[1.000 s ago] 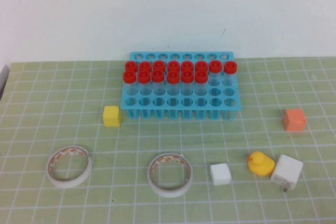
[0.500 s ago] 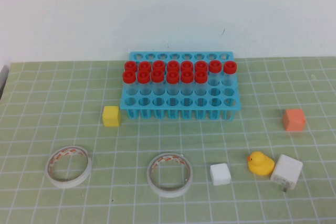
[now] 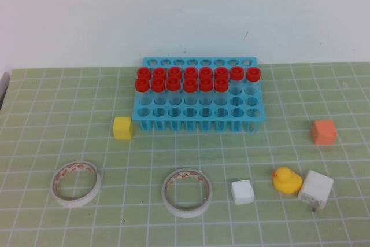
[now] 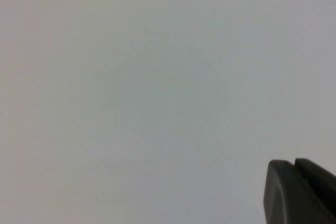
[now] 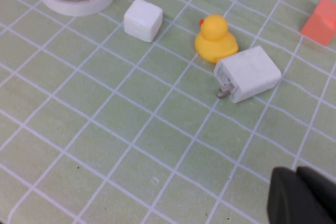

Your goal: Place the test tubes

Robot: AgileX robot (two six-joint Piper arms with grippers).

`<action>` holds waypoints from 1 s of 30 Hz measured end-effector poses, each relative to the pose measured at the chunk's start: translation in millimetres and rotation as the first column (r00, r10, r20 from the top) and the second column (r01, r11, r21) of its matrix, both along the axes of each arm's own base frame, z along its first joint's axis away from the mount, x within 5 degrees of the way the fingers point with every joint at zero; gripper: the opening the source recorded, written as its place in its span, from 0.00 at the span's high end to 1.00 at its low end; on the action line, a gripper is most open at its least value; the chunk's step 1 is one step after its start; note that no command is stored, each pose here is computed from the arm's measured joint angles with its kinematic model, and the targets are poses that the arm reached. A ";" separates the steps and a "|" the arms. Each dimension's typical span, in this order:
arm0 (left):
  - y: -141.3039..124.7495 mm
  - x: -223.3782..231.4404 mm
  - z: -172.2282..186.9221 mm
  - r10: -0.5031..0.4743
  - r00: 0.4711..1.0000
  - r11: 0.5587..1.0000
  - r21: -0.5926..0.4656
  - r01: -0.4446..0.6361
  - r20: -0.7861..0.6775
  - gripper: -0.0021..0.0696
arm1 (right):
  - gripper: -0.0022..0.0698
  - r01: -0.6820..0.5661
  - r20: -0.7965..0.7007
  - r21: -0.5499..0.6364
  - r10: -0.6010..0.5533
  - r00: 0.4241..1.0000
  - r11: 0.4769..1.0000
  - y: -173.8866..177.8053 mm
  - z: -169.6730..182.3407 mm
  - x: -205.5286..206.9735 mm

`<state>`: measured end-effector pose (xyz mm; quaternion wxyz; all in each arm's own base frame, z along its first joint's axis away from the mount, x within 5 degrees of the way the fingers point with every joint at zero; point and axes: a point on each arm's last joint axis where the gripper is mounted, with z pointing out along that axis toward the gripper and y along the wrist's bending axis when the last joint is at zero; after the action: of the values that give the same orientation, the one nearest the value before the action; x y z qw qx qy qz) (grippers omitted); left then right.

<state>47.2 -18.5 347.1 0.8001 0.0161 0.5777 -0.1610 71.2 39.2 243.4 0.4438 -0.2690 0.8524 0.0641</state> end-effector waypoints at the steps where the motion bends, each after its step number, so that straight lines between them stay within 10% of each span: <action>1: 1.9 0.3 -3.8 0.016 1.000 1.000 -0.019 -0.016 -0.002 0.97 | 0.97 0.000 0.000 0.000 0.000 1.000 1.000 0.0 0.0 0.0; 10: 26.8 -0.1 -69.2 0.257 0.924 0.955 -0.071 -0.287 -0.285 0.97 | 0.97 0.000 0.000 0.000 0.000 1.000 1.000 0.0 0.0 0.0; 17: 19.6 1.5 -117.3 0.266 0.908 0.958 0.191 -0.213 -0.325 0.97 | 0.97 0.000 -0.001 -0.001 0.000 1.000 1.000 0.0 -0.6 0.0; 30: 20.5 8.1 -159.7 0.291 0.860 0.953 0.209 -0.220 -0.420 0.97 | 0.97 0.000 -0.001 -0.001 0.000 1.000 1.000 0.0 -0.3 0.0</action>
<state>55.3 2.0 187.5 0.6569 -0.0367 0.7530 -0.0076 71.2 39.2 243.1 0.4435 -0.2692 0.8525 0.0638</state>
